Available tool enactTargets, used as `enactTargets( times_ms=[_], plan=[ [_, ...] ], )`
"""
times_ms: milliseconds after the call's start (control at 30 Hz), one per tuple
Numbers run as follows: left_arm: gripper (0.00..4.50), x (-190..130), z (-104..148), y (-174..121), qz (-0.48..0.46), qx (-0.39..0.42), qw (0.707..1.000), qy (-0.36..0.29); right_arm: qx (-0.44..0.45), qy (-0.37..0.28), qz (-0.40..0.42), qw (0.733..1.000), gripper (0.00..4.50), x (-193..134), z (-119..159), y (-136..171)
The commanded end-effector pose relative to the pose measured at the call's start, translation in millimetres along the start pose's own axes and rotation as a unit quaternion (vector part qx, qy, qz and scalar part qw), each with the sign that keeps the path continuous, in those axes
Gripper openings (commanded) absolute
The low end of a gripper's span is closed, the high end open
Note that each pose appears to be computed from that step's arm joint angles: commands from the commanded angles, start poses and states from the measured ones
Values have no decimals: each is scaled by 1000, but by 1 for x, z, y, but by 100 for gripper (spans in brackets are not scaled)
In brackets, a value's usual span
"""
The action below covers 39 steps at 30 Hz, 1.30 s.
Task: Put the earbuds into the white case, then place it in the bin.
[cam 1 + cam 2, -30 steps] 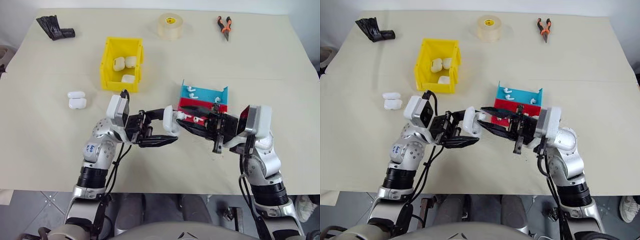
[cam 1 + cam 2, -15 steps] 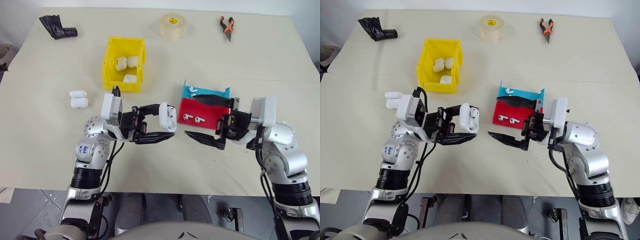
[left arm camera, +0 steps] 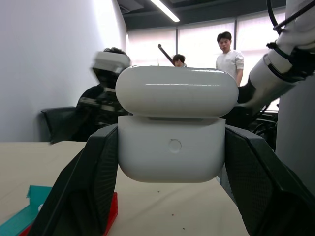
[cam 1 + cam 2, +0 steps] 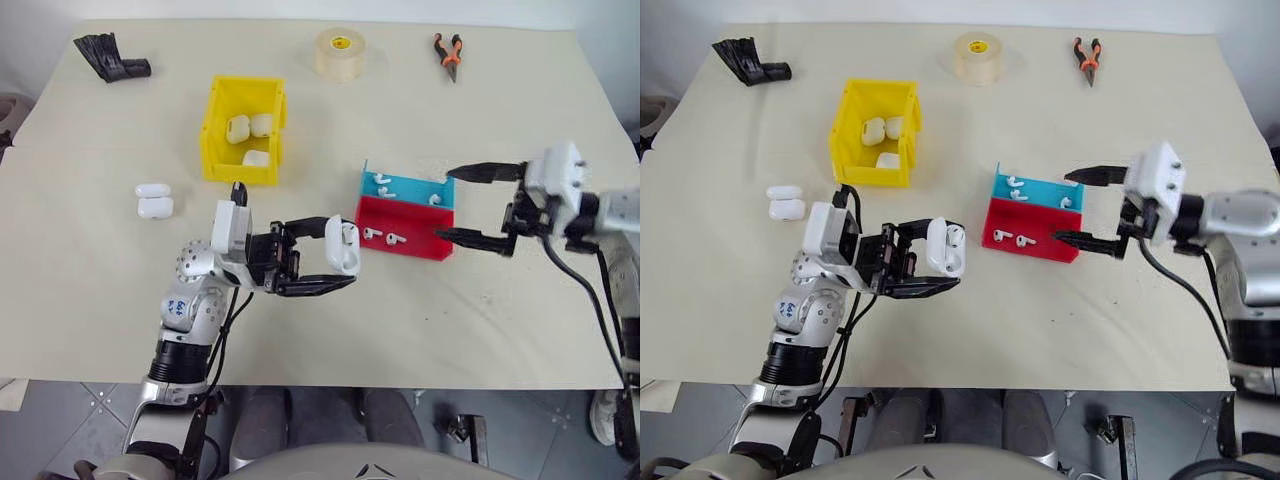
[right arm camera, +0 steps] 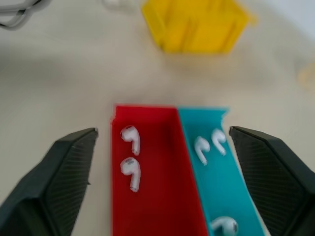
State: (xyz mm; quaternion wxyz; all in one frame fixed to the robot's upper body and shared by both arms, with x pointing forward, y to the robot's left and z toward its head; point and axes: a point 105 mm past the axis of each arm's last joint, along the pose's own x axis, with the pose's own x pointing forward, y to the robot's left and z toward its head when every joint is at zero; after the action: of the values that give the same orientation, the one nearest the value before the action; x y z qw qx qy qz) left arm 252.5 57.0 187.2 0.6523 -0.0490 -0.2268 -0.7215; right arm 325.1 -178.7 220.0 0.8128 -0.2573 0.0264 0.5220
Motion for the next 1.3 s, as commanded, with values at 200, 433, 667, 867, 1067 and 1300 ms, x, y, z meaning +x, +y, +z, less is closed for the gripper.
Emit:
enactTargets(
  times_ms=[200, 433, 667, 867, 1067, 1300],
  plan=[
    [280, 2, -3, -8, -4, -3, 1000, -15, 77, 157, -59, 983, 448, 32, -10, -52],
    [280, 4, -4, -12, 3, -3, 1000, -19, 61, 207, -56, 975, 448, 66, -23, -67],
    [280, 4, -4, -12, 15, 6, 1000, -18, 41, 226, -43, 972, 448, 89, -22, -73],
    [280, 3, -4, -13, 22, 9, 1000, -16, 19, 229, 11, 973, 448, 100, -20, -61],
    [280, 1, -4, -12, 30, 12, 999, -12, 17, 232, 51, 971, 448, 104, -23, -48],
    [280, 0, -3, -10, 33, 13, 999, -11, 2, 234, 74, 970, 448, 99, -20, -37]
  ],
)
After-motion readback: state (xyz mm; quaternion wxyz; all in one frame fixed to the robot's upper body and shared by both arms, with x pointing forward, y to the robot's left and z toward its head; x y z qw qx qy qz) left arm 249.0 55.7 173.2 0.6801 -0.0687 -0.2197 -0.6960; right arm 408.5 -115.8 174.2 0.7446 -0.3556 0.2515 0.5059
